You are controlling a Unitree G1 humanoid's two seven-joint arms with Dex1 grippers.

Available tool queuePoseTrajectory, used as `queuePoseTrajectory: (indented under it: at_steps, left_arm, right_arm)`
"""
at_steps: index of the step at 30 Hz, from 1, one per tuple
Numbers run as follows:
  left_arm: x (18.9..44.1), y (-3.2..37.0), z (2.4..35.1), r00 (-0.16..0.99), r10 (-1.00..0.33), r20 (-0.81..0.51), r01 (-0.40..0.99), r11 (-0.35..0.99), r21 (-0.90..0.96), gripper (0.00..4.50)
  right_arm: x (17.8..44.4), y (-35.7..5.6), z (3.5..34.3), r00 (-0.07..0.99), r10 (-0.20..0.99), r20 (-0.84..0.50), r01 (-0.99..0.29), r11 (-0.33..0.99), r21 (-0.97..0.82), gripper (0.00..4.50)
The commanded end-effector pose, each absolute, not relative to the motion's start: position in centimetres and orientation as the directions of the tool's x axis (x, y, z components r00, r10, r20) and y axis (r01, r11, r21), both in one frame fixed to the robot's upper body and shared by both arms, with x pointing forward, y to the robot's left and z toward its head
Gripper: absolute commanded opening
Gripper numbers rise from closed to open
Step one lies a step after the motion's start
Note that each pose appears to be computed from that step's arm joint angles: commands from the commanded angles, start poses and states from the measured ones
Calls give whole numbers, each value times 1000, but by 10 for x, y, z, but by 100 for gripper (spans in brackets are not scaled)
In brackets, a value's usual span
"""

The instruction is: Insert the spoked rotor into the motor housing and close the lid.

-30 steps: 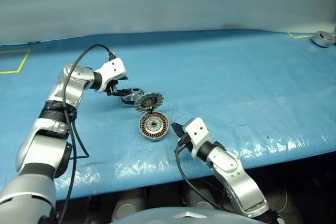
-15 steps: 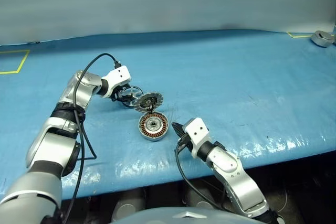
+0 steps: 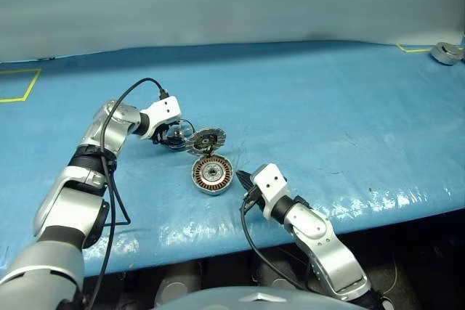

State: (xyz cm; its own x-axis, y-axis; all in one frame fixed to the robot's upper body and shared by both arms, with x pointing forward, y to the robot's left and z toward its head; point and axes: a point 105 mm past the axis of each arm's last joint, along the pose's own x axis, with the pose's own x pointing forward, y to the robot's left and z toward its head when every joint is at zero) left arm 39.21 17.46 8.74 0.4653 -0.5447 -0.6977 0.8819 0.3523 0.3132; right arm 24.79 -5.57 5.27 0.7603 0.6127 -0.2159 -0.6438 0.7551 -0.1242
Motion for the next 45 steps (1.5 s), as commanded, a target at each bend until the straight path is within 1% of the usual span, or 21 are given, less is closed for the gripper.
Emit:
queuePoseTrajectory:
  at_steps: [1,2,4,5,8,9,10,19,22,25,27,30,33,35,38,39,41,43,45]
  left_arm:
    - [397,171,102,497,-557,-666,868,344,360,326]
    - [397,171,102,495,-559,-666,868,346,356,326]
    - [397,170,101,492,-559,-667,870,347,351,288]
    - [397,170,100,491,-559,-668,871,346,350,263]
    - [395,169,96,472,-562,-679,880,336,334,166]
    - [394,169,95,465,-562,-684,884,332,328,142]
    - [393,169,94,455,-566,-687,889,326,321,129]
    - [386,181,95,442,-561,-700,896,315,313,129]
    - [381,191,103,443,-558,-702,895,315,314,129]
    - [371,203,113,437,-555,-708,898,305,316,129]
    - [353,212,123,396,-562,-726,918,270,292,129]
    - [325,216,131,337,-584,-739,941,236,243,129]
    - [297,207,140,271,-644,-716,962,207,178,129]
    - [283,199,144,233,-683,-692,972,189,140,129]
    - [252,191,143,159,-673,-723,987,88,135,129]
    - [245,188,142,141,-674,-725,989,68,129,129]
    - [235,174,147,109,-730,-675,993,48,108,129]
    - [230,159,152,100,-780,-617,993,39,111,129]
    - [229,147,153,111,-801,-588,991,41,131,129]
  right_arm:
    - [249,-53,61,763,620,-182,-644,753,-133,0]
    - [249,-53,61,764,619,-182,-643,754,-133,0]
    - [249,-53,61,765,617,-182,-641,755,-134,0]
    - [249,-54,61,766,617,-182,-641,756,-134,0]
    - [249,-54,61,768,614,-182,-638,759,-134,0]
    - [249,-55,61,769,612,-182,-636,760,-134,0]
    - [249,-55,61,770,611,-182,-636,760,-134,0]
    - [248,-54,61,770,612,-180,-635,762,-130,0]
    - [249,-54,67,776,614,-141,-630,764,-139,0]
    - [248,-56,76,785,614,-89,-620,771,-145,0]
    - [246,-58,80,781,622,-61,-623,769,-144,0]
    - [243,-62,78,774,630,-54,-631,764,-137,0]
    - [239,-64,73,758,648,-74,-652,747,-131,0]
    - [239,-66,70,760,645,-85,-650,749,-131,0]
    - [240,-67,69,757,647,-92,-654,745,-135,0]
    - [239,-67,68,754,650,-93,-656,742,-138,0]
    - [240,-67,68,752,652,-92,-658,740,-137,0]
    - [240,-67,68,750,655,-90,-661,737,-139,0]
    - [240,-66,67,746,659,-90,-665,734,-138,0]
